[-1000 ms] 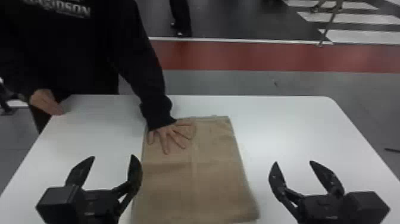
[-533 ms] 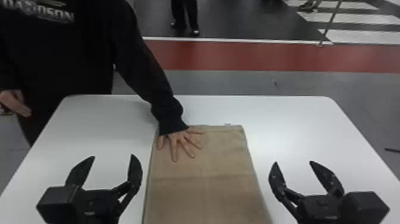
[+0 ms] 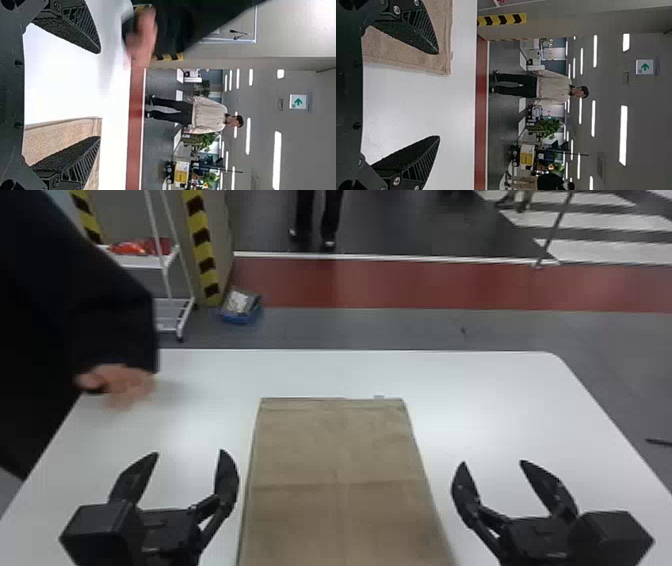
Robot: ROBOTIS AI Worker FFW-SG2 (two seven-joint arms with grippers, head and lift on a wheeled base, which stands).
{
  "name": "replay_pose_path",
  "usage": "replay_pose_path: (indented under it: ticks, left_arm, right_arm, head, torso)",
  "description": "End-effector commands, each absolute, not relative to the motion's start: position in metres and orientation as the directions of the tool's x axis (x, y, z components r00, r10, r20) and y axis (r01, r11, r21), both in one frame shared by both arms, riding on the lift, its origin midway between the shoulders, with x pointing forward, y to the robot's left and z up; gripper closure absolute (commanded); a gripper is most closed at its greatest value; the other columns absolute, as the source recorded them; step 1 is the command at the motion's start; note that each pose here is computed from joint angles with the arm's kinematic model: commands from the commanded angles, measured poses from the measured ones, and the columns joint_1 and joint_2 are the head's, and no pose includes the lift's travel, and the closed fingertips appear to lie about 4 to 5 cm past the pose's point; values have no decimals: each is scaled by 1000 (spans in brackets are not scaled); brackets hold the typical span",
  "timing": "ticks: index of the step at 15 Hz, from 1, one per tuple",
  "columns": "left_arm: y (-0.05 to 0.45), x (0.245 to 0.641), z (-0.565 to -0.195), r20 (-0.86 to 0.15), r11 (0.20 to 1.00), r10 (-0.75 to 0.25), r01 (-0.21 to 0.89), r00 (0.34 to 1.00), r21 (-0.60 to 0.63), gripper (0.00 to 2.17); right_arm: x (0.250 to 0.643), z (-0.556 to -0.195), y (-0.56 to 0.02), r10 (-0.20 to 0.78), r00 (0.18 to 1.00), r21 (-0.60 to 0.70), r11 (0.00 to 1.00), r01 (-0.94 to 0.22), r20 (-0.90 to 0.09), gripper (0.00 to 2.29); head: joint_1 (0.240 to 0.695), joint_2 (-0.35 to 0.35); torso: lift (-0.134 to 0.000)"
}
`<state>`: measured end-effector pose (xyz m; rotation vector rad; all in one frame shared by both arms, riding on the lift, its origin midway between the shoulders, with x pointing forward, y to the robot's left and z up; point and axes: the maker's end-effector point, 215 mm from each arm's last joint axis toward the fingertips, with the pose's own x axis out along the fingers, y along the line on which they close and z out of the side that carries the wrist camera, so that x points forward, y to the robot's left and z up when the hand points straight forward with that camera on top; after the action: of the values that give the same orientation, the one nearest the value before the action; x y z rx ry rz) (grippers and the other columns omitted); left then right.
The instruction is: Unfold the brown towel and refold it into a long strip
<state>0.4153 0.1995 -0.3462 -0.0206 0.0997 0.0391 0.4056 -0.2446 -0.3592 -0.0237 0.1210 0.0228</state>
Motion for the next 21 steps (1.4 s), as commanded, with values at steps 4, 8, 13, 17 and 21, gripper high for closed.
replay_pose_path:
  ticks: [4,8,13,17,21]
  left_arm:
    - [198,421,-345,-94,999,31,-33,995,-18,113]
    - [190,456,-355,-134,1000,-21,19,991,-21,117]
    - [173,504,-382,-260,988,-150,136,954,-72,154]
    - [151,541,-379,-268,969,-247,228,931,-100,205]
    - [114,559,-389,-329,898,-440,420,836,-133,205]
  right_arm:
    - [406,-361,-245,21,992,-23,999,-24,-124,127]
    - [406,-361,-244,23,992,-25,999,-27,-124,127]
    - [408,-362,-245,28,992,-28,999,-32,-125,127]
    - [407,-365,-246,30,990,-33,999,-35,-134,127]
    - [409,-367,-244,39,989,-41,998,-45,-142,127]
  head:
    - [695,-63]
    - [695,-68]
    - [695,-86]
    - [695,-96]
    - [695,-132]
  torso:
    - [-103]
    - [-103]
    - [-103]
    - [-103]
    - [-103]
